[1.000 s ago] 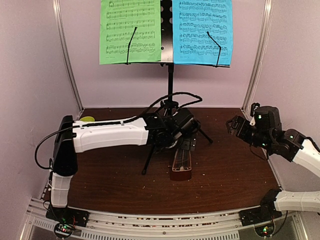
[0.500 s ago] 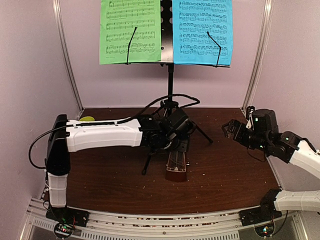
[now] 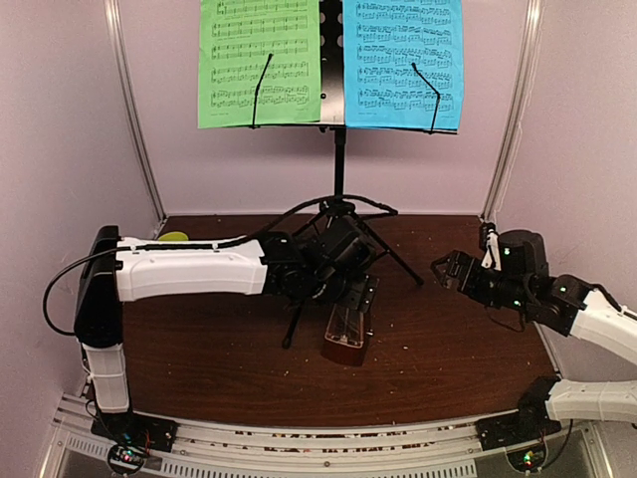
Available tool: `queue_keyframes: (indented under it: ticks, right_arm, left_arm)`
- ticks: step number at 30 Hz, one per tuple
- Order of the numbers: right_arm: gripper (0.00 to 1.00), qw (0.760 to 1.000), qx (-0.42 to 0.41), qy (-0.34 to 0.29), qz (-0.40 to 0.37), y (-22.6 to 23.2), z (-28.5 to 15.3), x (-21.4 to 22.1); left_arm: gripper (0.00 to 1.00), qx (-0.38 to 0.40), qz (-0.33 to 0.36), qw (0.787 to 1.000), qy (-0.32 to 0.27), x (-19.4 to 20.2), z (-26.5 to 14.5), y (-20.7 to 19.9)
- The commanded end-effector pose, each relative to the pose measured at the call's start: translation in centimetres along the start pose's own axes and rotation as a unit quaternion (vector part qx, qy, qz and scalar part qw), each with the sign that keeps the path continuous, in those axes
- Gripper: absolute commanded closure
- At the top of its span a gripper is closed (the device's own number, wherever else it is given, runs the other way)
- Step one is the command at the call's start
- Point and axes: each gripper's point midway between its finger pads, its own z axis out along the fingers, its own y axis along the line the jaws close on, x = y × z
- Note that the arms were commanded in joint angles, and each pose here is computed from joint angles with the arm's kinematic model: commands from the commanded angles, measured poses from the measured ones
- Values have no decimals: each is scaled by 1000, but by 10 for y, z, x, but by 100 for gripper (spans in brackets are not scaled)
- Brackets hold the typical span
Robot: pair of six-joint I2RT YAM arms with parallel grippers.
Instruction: Set up the instrument practice props
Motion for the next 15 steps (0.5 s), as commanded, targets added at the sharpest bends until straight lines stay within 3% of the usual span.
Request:
queue_keyframes:
  ticks: [1, 9, 15]
  right_arm:
    - [0, 1000, -20, -3, 3, 2, 1, 2]
    - [0, 1000, -18, -6, 3, -2, 1, 6]
    - [0, 1000, -24, 7, 4, -3, 2, 14]
  left_arm:
    - [12, 10, 8, 1000, 4, 2, 1, -2]
    - [15, 10, 6, 1000, 29, 15, 8, -2]
    - [5, 27, -3, 999, 35, 22, 6, -5]
